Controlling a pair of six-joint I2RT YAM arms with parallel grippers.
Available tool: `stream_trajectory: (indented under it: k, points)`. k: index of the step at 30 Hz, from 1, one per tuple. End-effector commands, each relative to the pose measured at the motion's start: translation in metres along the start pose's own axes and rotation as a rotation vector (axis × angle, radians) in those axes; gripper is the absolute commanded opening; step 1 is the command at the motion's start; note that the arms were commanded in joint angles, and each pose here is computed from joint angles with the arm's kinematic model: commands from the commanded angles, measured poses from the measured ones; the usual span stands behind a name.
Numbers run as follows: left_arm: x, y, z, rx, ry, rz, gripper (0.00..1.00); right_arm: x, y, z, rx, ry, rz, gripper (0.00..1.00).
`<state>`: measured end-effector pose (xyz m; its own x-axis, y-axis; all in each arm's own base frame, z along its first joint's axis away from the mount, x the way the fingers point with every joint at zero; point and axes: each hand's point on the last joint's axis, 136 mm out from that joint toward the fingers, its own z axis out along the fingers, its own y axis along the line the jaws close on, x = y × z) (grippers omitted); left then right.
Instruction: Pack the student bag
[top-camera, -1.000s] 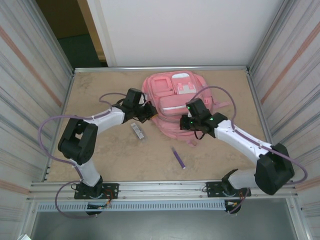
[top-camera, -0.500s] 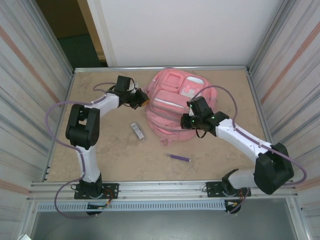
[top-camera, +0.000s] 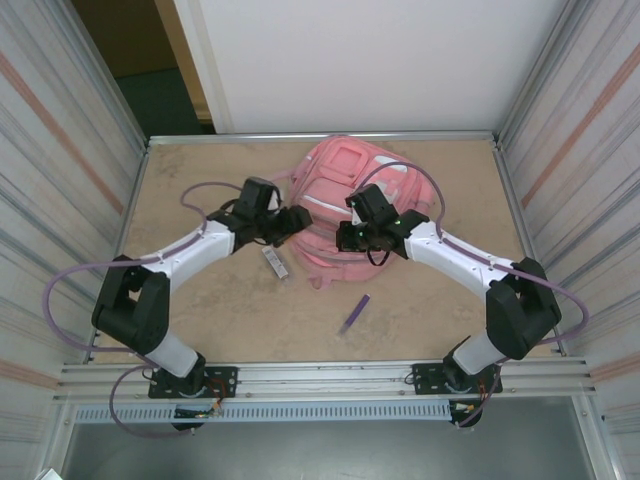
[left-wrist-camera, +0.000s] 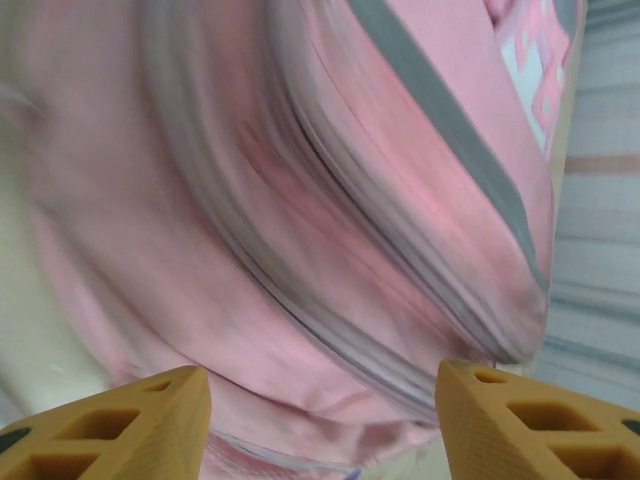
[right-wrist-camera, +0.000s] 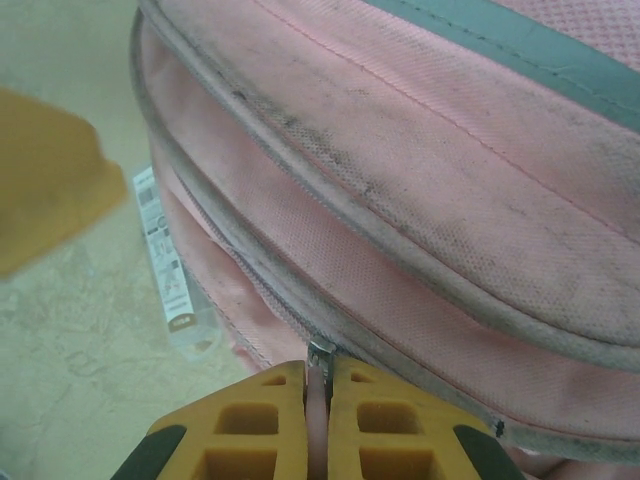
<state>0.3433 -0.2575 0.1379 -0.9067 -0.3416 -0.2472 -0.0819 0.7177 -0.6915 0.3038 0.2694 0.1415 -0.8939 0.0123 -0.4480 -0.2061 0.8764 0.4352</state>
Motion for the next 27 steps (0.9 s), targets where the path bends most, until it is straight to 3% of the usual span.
stream_trajectory:
  k: [1, 7, 11, 13, 15, 27]
  points:
    - [-0.008, -0.007, -0.001, -0.029, -0.095, -0.023, 0.61, -0.009, 0.030, -0.006, -0.096, -0.022, 0.001, 0.00]
    - [-0.005, -0.006, 0.028, -0.049, -0.112, -0.061, 0.53, 0.001, 0.036, -0.005, -0.129, -0.001, 0.007, 0.00]
    - [-0.012, -0.003, 0.035, -0.064, -0.121, -0.036, 0.31, 0.007, 0.027, -0.010, -0.092, 0.001, -0.013, 0.00]
    - [-0.020, 0.000, 0.031, -0.082, -0.143, -0.016, 0.12, 0.011, 0.014, -0.014, -0.045, 0.001, -0.039, 0.00]
    - [-0.030, 0.003, 0.028, -0.081, -0.160, -0.017, 0.01, 0.015, 0.000, -0.019, 0.000, 0.001, -0.061, 0.00]
    - [-0.078, 0.032, 0.038, -0.077, -0.046, 0.015, 0.00, 0.019, -0.100, -0.054, 0.152, -0.070, 0.032, 0.00]
